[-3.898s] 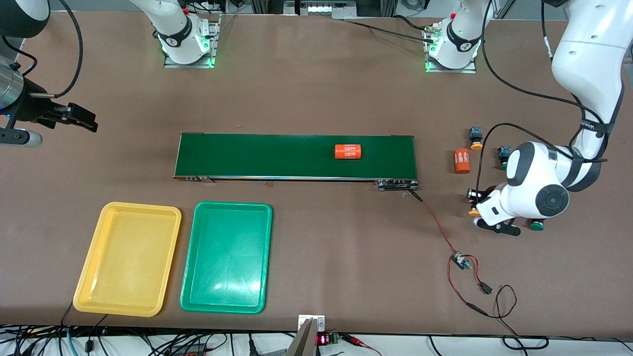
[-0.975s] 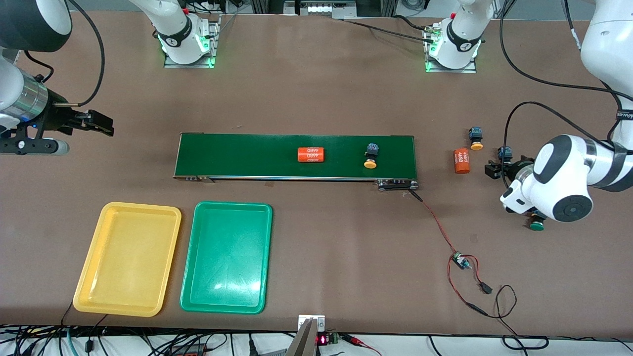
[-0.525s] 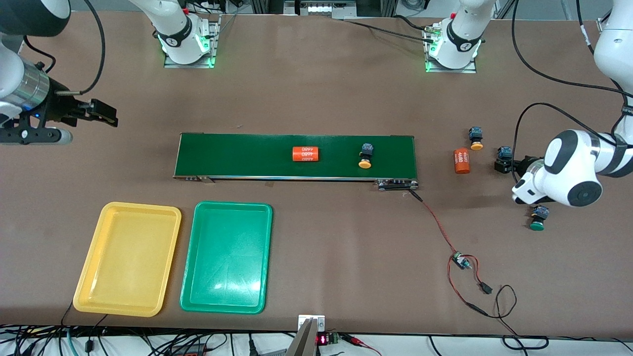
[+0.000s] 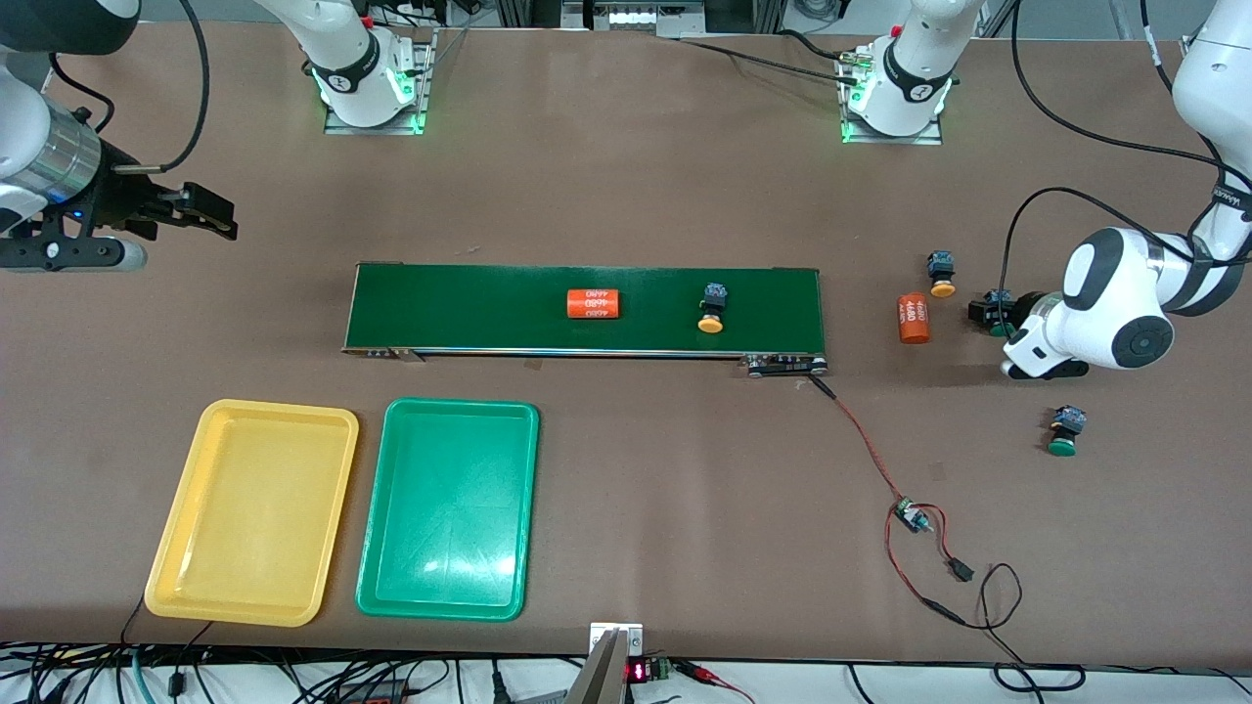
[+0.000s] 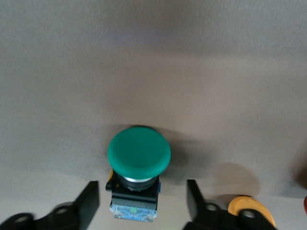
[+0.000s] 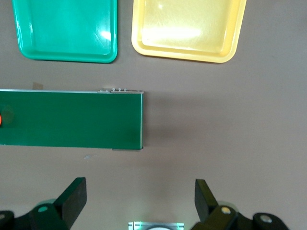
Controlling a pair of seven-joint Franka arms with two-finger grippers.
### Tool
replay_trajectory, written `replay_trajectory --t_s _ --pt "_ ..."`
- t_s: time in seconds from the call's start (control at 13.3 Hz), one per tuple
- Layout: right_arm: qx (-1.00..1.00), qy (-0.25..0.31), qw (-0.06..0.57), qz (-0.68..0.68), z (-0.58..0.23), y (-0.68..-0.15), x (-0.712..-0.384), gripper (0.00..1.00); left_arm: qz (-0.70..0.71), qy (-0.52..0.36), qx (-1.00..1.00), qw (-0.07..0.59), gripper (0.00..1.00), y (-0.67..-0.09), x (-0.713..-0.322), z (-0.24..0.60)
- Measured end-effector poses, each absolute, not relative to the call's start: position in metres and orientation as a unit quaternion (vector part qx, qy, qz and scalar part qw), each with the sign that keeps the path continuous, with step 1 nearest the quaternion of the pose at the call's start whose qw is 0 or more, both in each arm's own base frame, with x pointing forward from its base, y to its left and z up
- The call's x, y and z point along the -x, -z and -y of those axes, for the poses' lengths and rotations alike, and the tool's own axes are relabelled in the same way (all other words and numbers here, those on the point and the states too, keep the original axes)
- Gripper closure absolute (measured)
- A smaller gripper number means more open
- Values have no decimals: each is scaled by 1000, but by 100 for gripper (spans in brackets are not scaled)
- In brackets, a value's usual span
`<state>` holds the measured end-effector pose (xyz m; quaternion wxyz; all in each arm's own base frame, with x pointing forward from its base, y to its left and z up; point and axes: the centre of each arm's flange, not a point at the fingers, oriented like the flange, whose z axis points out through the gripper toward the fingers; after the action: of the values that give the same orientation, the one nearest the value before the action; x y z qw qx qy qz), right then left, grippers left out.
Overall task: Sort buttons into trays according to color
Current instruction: 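Grasp a green-capped button with the left gripper while the right gripper approaches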
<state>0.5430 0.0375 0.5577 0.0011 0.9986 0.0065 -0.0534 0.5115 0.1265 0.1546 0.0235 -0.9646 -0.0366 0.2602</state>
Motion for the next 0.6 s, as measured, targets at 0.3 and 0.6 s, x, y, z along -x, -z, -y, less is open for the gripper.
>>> replay_trajectory --t_s 0.3,0.6 --pt "-1000 6 -4 -15 -54 -512 -501 0 9 -255 967 19 59 -160 -513 -125" --pt "-1000 -18 2 -15 -102 -480 -457 0 -26 -232 972 27 59 -192 -530 -115"
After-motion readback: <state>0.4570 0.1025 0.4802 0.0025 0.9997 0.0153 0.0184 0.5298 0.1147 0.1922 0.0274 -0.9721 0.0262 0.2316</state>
